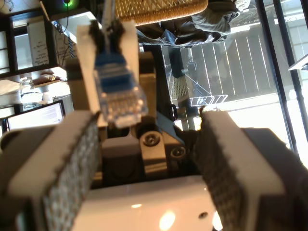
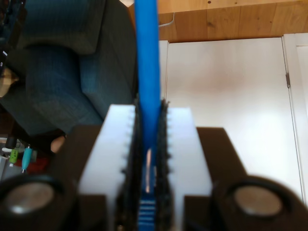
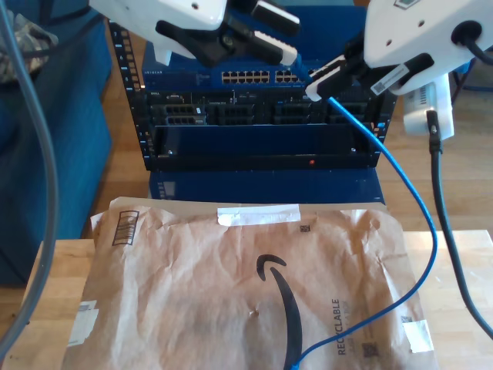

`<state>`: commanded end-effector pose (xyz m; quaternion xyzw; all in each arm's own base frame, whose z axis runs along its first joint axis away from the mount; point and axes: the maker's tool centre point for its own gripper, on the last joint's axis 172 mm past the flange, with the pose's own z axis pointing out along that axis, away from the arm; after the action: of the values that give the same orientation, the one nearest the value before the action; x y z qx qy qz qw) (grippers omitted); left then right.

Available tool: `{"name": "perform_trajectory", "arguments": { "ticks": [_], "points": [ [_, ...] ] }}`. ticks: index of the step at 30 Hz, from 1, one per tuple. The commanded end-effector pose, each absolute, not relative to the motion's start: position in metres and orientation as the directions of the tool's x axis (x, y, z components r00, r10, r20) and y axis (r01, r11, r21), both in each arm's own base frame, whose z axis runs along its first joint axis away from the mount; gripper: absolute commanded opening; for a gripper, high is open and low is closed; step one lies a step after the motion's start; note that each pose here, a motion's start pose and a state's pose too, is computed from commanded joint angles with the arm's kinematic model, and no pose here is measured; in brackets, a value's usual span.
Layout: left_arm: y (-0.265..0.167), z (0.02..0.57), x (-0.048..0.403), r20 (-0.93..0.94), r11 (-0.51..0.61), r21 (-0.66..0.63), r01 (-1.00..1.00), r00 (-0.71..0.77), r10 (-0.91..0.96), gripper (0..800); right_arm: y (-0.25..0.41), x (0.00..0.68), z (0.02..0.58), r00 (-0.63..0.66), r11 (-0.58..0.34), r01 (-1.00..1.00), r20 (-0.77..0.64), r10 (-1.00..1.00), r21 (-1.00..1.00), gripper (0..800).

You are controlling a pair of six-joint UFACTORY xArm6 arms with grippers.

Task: Grab the cable and plug it in

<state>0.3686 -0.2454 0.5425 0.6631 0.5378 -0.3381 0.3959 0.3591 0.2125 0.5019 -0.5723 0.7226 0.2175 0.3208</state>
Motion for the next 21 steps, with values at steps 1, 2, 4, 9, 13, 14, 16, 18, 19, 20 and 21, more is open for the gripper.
{"name": "perform_trajectory", "arguments": {
  "ticks": [1,2,4,9,13,14,16,18,19,20,21],
  "points": [
    [-0.245,0.542,0.368,-0.874,-0.11,0.16,0.981,0.193,0.447,283,0.212,0.359,0.502,-0.139,0.25,-0.967,-0.713,-0.688,-0.053,4],
    [-0.245,0.541,0.369,-0.874,-0.11,0.157,0.981,0.19,0.447,283,0.212,0.359,0.502,-0.139,0.25,-0.967,-0.713,-0.688,-0.053,4],
    [-0.244,0.541,0.37,-0.873,-0.107,0.158,0.982,0.189,0.449,283,0.212,0.359,0.501,-0.139,0.249,-0.967,-0.711,-0.689,-0.052,4],
    [-0.243,0.539,0.371,-0.873,-0.106,0.159,0.982,0.19,0.45,267,0.211,0.359,0.501,-0.138,0.25,-0.967,-0.709,-0.692,-0.055,4],
    [-0.243,0.537,0.371,-0.873,-0.108,0.157,0.982,0.189,0.45,240,0.211,0.359,0.5,-0.139,0.25,-0.967,-0.707,-0.693,-0.055,4],
    [-0.243,0.532,0.372,-0.875,-0.108,0.149,0.983,0.182,0.45,240,0.211,0.359,0.501,-0.138,0.25,-0.967,-0.708,-0.693,-0.056,4],
    [-0.243,0.53,0.372,-0.875,-0.107,0.146,0.983,0.179,0.45,224,0.211,0.359,0.501,-0.138,0.25,-0.967,-0.708,-0.693,-0.056,4],
    [-0.243,0.529,0.371,-0.876,-0.109,0.143,0.984,0.177,0.449,223,0.211,0.359,0.501,-0.138,0.25,-0.967,-0.708,-0.693,-0.056,4],
    [-0.243,0.529,0.371,-0.876,-0.109,0.143,0.984,0.177,0.449,223,0.211,0.359,0.501,-0.138,0.25,-0.967,-0.708,-0.693,-0.056,4],
    [-0.243,0.53,0.371,-0.876,-0.108,0.143,0.984,0.177,0.448,223,0.211,0.359,0.5,-0.139,0.25,-0.967,-0.707,-0.693,-0.055,4],
    [-0.243,0.53,0.371,-0.876,-0.108,0.144,0.984,0.178,0.448,217,0.211,0.359,0.501,-0.138,0.25,-0.967,-0.708,-0.693,-0.056,4]
  ]
}}
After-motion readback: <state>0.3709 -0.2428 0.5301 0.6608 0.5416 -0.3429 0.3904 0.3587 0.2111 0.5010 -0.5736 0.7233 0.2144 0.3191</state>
